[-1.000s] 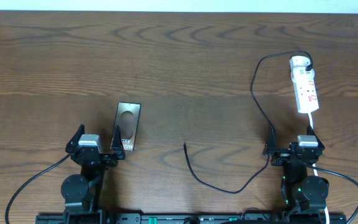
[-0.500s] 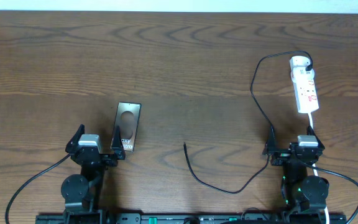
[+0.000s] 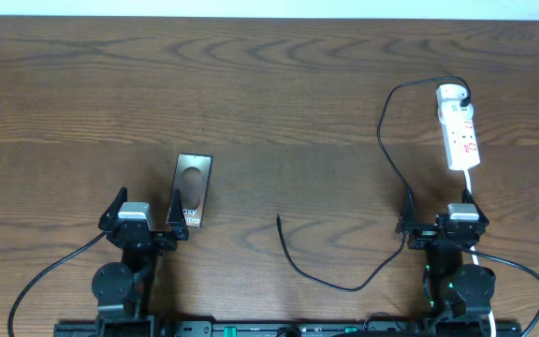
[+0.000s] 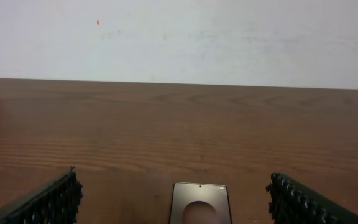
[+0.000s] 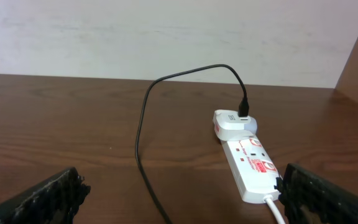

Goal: Plug charger to phone and switch on socket

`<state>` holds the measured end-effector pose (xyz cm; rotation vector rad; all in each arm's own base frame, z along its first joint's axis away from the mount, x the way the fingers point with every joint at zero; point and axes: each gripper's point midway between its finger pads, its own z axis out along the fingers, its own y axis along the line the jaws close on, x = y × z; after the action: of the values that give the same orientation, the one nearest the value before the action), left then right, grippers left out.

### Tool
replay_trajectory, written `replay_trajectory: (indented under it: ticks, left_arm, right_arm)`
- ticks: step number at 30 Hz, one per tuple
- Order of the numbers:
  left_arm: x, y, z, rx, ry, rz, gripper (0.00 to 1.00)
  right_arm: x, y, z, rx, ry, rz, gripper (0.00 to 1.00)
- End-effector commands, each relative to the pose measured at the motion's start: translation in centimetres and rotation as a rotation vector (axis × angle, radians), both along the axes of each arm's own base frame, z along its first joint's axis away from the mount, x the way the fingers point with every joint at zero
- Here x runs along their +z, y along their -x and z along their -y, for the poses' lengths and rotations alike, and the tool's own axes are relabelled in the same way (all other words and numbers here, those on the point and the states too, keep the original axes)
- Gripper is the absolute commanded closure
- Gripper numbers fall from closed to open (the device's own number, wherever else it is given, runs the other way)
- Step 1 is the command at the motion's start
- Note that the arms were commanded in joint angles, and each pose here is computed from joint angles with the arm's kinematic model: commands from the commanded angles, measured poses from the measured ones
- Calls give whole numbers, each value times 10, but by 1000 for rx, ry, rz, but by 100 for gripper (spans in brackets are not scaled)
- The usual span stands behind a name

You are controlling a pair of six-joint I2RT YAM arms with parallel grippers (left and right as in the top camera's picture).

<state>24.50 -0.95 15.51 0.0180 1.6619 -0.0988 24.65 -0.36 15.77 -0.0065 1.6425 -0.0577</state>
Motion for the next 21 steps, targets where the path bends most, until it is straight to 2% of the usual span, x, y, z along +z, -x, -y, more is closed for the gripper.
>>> replay_trajectory:
  ticks: [1, 16, 21]
  left_arm:
    - [-15, 1, 3, -17, -1, -49, 7]
    - [-15, 1, 1, -6, -3, -49, 7]
    - [-3, 0, 3, -18, 26, -2, 7]
  right_arm:
    - [0, 0, 1, -1, 9, 0, 1]
    - [0, 0, 1, -1, 9, 0, 1]
    - [0, 0, 1, 0, 9, 0, 1]
